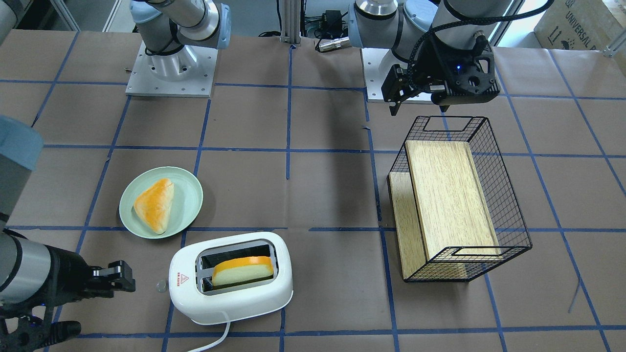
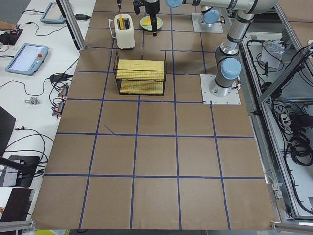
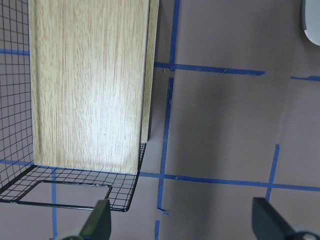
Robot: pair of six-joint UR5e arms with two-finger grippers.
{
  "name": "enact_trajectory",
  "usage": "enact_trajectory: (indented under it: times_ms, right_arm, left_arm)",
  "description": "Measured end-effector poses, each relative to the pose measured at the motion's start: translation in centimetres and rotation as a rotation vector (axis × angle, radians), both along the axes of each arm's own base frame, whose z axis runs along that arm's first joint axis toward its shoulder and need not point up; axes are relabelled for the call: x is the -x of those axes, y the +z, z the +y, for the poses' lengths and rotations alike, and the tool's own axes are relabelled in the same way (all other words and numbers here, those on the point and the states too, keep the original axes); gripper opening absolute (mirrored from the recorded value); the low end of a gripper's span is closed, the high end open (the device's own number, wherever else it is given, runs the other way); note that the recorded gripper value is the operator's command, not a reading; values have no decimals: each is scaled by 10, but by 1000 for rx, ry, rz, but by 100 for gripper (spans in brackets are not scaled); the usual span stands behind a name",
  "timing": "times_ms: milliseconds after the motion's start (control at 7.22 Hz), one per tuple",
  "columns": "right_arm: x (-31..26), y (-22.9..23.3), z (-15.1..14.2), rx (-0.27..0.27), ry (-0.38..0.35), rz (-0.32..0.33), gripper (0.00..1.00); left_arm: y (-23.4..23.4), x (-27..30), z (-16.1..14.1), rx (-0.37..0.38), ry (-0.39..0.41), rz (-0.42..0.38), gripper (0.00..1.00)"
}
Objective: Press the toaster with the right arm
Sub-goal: 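Lift the right gripper up and away from the toaster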
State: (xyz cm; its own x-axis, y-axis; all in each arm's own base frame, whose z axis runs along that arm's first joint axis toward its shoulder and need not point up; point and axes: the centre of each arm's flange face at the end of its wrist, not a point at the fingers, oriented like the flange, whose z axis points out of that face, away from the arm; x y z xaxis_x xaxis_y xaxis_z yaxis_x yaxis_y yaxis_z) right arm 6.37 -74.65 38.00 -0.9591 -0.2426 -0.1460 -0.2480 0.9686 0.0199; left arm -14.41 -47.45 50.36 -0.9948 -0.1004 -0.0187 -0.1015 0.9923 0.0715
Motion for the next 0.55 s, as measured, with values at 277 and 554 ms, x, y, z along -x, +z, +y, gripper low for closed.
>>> enact_trajectory:
  times_ms: [277,554]
  right_arm:
    - [-6,57,16,73,25,137,100]
    - [-16,107,57,88,32,161,100]
  left_arm:
    - [0,0,0,0,0,0,100]
    - [1,0,0,1,0,0,100]
